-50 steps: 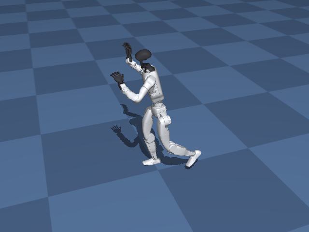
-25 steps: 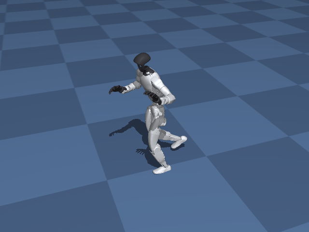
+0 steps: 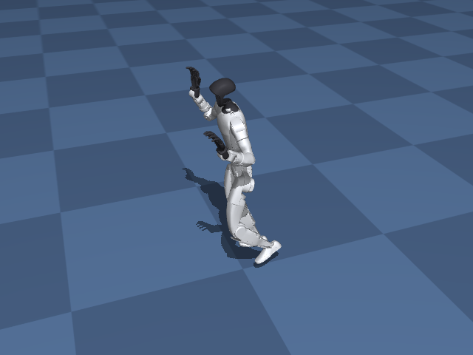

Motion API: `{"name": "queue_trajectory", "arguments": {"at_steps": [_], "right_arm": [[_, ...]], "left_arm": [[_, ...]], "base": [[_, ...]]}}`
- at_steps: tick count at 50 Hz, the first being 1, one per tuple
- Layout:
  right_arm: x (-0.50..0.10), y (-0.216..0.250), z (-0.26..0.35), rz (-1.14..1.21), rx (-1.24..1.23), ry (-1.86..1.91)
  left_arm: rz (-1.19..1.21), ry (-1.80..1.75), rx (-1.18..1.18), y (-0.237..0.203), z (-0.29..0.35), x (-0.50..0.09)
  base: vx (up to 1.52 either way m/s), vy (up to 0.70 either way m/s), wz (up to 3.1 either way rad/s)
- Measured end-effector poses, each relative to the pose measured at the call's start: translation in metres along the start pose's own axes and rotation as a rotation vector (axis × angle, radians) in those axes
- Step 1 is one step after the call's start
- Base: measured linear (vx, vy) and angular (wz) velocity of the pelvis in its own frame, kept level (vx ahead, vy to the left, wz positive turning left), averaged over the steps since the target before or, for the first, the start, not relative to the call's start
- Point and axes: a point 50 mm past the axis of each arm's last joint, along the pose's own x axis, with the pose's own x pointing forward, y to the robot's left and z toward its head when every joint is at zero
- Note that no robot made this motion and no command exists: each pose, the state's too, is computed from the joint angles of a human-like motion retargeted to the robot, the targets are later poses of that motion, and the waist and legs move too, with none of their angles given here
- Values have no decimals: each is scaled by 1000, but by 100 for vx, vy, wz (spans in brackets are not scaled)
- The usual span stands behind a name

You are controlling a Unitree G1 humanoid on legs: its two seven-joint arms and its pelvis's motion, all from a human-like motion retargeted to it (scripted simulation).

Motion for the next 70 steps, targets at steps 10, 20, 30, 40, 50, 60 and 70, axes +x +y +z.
{"name": "queue_trajectory", "arguments": {"at_steps": [10,20,30,40,50,60,70], "right_arm": [[12,27,31,-4,5,-222],[-94,-7,-29,380,-275,238],[-150,-89,-68,673,-643,501],[-104,-20,-43,175,-234,379],[-31,12,28,151,55,-150],[-39,80,-3,405,-68,-145],[-209,-71,-49,1031,-430,677]], "left_arm": [[-139,167,-49,-6,-33,-56],[254,-12,34,15,-3,40],[-49,-261,-261,-53,67,33],[-640,67,-237,-95,38,-134],[-734,247,-97,-15,-55,-165],[168,-59,-25,20,-10,26],[762,-476,-401,95,128,90]], "base": [[112,13,-29],[95,11,60],[99,-16,75],[80,-15,-44],[80,14,62],[53,14,232],[49,9,412]]}}
